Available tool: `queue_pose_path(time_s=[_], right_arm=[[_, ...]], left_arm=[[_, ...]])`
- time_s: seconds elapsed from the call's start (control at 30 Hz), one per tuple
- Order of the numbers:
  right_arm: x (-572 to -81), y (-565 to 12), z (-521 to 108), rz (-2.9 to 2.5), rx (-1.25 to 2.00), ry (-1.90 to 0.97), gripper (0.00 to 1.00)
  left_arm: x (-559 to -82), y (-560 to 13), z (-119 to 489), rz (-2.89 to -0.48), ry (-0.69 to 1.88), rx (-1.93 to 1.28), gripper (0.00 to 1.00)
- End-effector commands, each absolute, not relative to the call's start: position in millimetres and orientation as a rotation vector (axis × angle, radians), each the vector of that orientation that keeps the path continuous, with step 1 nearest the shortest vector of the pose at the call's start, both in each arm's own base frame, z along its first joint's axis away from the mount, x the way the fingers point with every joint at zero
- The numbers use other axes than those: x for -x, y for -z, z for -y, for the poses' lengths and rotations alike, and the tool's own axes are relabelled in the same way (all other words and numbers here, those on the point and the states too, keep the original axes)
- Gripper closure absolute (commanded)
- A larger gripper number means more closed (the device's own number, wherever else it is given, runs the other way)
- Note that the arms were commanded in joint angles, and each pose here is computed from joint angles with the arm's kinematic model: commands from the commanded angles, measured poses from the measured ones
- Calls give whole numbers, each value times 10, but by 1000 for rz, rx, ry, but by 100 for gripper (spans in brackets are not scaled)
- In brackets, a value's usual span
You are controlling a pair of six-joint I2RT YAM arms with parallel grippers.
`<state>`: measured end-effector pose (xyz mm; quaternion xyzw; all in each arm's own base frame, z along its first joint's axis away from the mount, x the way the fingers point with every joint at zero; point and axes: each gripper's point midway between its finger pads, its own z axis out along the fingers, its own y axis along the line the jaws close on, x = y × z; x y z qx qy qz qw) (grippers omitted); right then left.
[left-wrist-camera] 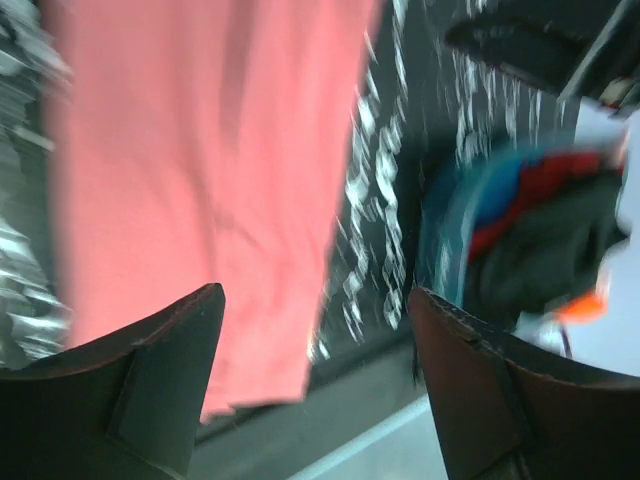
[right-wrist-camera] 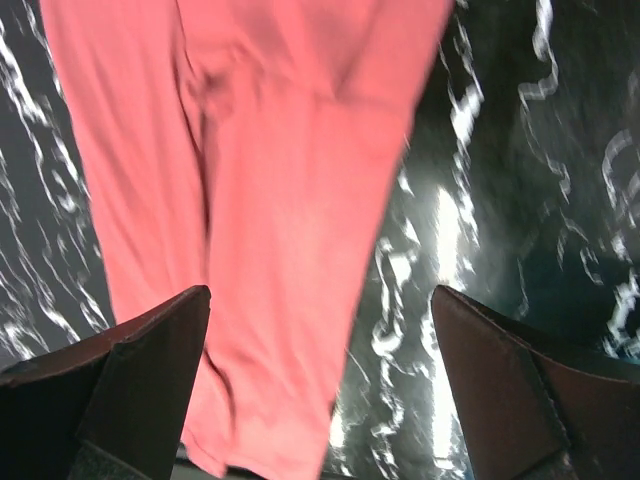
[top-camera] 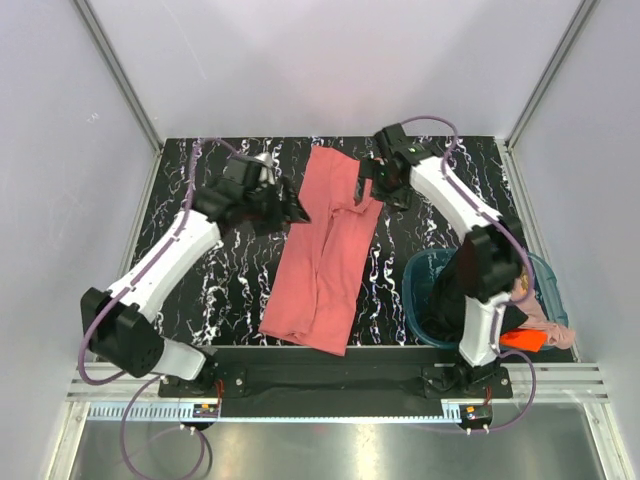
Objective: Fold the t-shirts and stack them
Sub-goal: Fold the tshirt
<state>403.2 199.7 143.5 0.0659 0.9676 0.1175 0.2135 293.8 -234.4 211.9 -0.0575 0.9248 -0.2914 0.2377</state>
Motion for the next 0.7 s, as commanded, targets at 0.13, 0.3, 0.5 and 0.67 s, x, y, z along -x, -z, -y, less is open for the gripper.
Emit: queue_pose_path(time_s=[0.13, 0.3, 0.5, 0.67], right_arm=[[-4898, -1494, -2160, -2578, -328, -243, 0], [-5272, -1152, -2289, -2545, -410, -224, 0], [-5613, -987, -2435, -2428, -336, -201, 0], [-5755, -770, -2626, -2418, -216, -220, 2]], left_arm=[[-3408, -1647, 2014, -2547, 634, 7, 30], [-3527, -1298, 1838, -2597, 460, 111, 32], [-3216, -947, 1538, -2646, 316, 174, 29], [-2833, -790, 1395, -2672, 322, 185, 29]])
